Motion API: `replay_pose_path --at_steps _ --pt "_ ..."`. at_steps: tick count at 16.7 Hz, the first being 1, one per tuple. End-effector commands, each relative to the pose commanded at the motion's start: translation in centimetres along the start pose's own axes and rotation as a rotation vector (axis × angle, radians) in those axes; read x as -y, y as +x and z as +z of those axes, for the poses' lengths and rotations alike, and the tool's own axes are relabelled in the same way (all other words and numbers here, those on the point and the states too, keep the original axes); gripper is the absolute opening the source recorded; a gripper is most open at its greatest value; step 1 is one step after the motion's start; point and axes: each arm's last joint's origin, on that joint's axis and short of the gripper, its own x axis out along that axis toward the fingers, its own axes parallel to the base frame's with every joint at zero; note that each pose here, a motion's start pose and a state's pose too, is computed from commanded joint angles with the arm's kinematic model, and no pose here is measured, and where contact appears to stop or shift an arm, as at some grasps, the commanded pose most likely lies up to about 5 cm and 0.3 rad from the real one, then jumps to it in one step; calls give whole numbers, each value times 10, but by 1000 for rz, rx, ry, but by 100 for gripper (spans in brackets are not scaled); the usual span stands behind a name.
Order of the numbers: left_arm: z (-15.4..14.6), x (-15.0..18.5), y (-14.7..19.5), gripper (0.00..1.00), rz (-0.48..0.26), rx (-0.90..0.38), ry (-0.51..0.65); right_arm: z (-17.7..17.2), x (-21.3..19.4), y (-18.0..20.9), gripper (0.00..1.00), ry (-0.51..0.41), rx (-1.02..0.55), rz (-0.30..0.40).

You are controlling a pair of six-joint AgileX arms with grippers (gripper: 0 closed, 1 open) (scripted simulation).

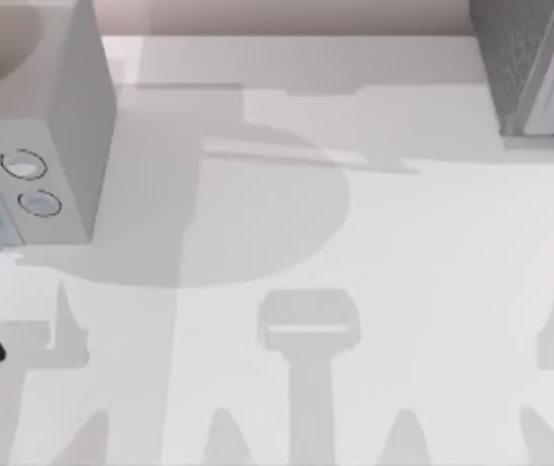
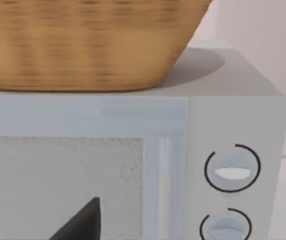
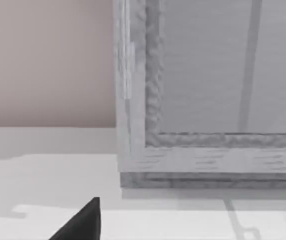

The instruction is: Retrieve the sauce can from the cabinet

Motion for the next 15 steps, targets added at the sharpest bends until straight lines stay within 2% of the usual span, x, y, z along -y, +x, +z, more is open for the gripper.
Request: replay_pose_path --at_steps 4,7,10,15 --pt "0 0 0 100 0 0 0 7 0 0 100 -1 -14 0" --pt "0 0 0 100 0 0 0 37 -2 2 100 -4 -51 -2" --pt "0 0 0 100 0 0 0 91 -4 10 100 -6 -64 -6" --pt "0 0 0 100 0 0 0 211 -13 40 100 2 -9 -10"
